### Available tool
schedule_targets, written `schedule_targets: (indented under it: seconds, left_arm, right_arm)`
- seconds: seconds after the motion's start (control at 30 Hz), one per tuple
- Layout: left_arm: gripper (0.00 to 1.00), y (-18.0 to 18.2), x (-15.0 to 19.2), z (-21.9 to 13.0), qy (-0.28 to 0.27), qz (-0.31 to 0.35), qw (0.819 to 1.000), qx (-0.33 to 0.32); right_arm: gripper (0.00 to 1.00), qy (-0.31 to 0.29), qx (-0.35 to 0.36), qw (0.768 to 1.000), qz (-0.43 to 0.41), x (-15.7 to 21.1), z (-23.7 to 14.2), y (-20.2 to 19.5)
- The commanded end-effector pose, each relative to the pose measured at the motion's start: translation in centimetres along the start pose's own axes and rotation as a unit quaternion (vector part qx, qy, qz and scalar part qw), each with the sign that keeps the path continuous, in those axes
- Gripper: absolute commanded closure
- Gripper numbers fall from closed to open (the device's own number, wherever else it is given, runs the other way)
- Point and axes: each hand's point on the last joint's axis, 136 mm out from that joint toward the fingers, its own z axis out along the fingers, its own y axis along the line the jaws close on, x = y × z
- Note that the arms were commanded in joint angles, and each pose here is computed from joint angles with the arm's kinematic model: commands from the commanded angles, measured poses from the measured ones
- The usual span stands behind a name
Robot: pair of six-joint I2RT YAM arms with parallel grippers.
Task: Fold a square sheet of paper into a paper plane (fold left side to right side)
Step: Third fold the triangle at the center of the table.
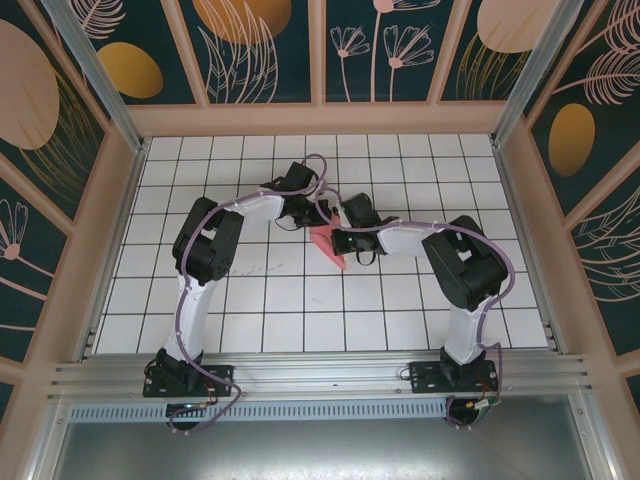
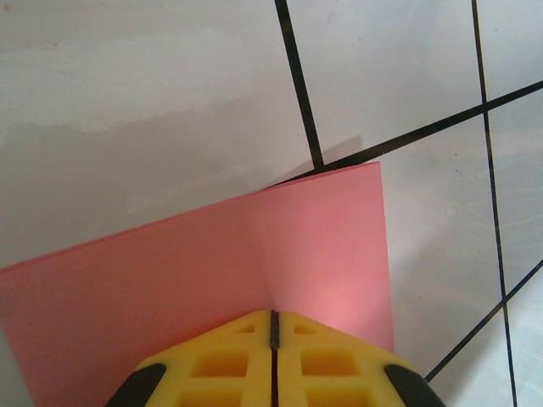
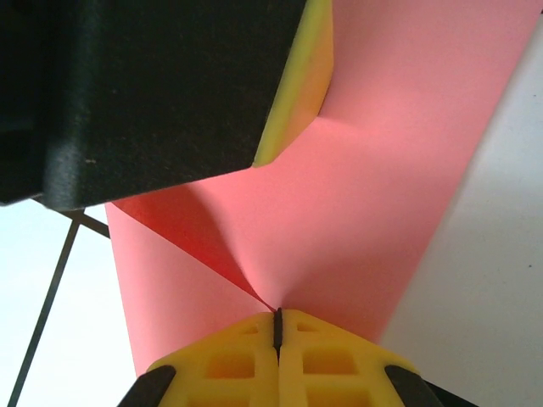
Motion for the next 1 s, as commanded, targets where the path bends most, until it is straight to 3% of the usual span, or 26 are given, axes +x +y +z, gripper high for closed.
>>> schedule_targets:
  seconds: [0.0,0.23,0.4,0.6,0.97]
  left_arm:
    - [0.90,2.0,2.5,1.8,0.039,-0.010,0.999,-0.034]
    - [0.90,1.6,2.2,1.4,0.035,-0.008,0.999,-0.035]
    - [0.83,1.0,1.6,0.8,0.027,-0.002,0.999,-0.034]
    - [0.81,0.2,-1.4,-1.0,0.006,0.028,0.998,-0.056]
    - [0.67,0.8,-6.6,-6.2,-0.053,0.028,0.995,-0.084]
  right_arm:
    - [1.00,0.027,0.030,0.999,-0.010,1.3,0.5,-1.1]
    - [1.00,0.040,0.041,0.998,-0.017,2.5,0.3,-1.7]
    - [1.00,0.052,0.036,0.998,-0.023,3.1,0.5,-1.6]
    - [1.00,0.060,0.027,0.998,-0.025,3.7,0.4,-1.3]
    - [1.00,0.068,0.021,0.997,-0.032,4.0,0.4,-0.8]
